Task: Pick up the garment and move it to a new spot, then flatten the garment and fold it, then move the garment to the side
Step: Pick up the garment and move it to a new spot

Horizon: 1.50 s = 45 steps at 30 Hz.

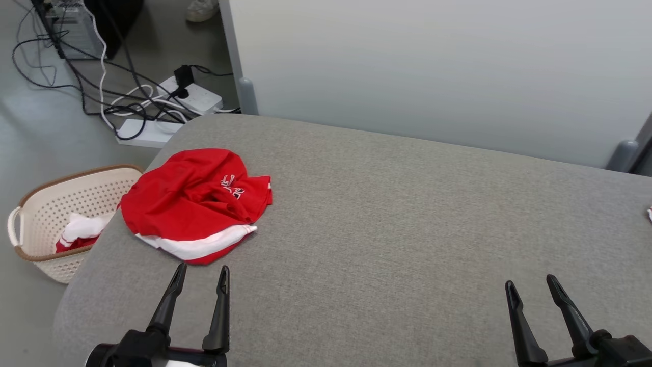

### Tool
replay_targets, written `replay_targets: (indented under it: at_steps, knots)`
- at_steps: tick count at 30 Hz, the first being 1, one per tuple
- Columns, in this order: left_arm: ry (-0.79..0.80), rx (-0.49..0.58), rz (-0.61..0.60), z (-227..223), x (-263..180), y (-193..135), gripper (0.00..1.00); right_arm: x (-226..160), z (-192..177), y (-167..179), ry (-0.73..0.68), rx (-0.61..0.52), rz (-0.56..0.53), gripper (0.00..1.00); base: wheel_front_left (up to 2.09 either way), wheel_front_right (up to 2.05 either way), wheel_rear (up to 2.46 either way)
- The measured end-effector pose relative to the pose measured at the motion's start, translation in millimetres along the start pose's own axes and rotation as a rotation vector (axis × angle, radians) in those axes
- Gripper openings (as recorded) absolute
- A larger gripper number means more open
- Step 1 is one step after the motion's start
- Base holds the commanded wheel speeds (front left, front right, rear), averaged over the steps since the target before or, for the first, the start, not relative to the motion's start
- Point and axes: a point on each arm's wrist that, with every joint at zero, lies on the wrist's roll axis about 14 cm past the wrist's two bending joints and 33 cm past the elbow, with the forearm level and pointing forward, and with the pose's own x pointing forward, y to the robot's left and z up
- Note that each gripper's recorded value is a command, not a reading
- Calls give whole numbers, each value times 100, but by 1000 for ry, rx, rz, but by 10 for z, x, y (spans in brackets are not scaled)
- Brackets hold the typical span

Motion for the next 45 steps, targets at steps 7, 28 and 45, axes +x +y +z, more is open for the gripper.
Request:
replay_targets:
  at_steps: [7, 28, 45]
  knots:
    - [4, 18, 100, 14, -122, 259, 100, 227, -18, 222, -1, 10, 94, 100, 0, 0, 0]
    - [10, 14, 218, 24, -237, 539, 100, 386, -155, 511, 31, 47, 191, 100, 0, 0, 0]
    - [84, -34, 262, -205, 617, 590, 100, 530, -417, 161, 88, 35, 155, 100, 0, 0, 0]
